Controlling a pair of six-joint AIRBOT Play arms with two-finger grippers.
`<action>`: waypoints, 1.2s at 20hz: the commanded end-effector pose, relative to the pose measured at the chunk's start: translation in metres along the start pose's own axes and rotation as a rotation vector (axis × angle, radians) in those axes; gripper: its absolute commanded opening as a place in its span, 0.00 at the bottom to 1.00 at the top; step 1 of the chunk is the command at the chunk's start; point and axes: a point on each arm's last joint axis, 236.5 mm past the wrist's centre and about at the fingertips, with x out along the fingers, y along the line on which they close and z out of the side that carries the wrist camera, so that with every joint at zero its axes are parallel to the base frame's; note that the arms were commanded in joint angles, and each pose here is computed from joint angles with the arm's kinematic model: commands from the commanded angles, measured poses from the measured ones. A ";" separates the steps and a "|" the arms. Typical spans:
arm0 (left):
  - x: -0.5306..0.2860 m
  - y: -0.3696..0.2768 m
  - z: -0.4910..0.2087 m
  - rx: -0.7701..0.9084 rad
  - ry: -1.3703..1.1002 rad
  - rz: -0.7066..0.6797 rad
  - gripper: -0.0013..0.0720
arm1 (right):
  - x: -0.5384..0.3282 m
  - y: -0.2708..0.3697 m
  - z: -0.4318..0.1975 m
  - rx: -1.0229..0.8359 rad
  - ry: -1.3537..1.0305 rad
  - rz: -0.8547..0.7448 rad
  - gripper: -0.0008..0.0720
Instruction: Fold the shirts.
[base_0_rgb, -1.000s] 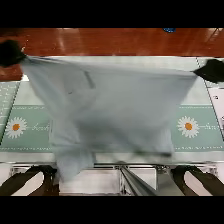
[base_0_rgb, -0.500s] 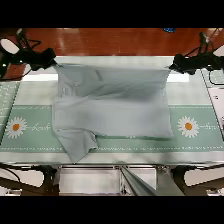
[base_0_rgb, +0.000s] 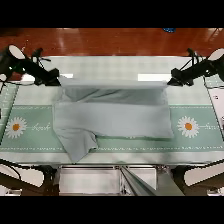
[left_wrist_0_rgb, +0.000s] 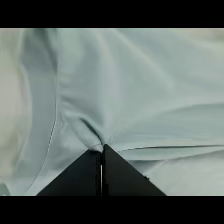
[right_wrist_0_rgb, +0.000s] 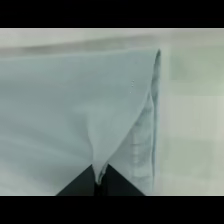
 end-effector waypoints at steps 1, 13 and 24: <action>0.031 0.011 -0.045 0.003 0.145 0.029 0.04 | 0.021 -0.019 -0.025 0.033 0.068 -0.040 0.05; -0.066 0.036 -0.081 -0.065 0.086 0.081 0.71 | -0.069 -0.059 -0.070 0.160 0.047 -0.153 0.58; -0.012 0.046 -0.240 -0.604 0.042 -0.296 0.71 | -0.028 0.005 -0.171 0.328 -0.233 0.247 0.58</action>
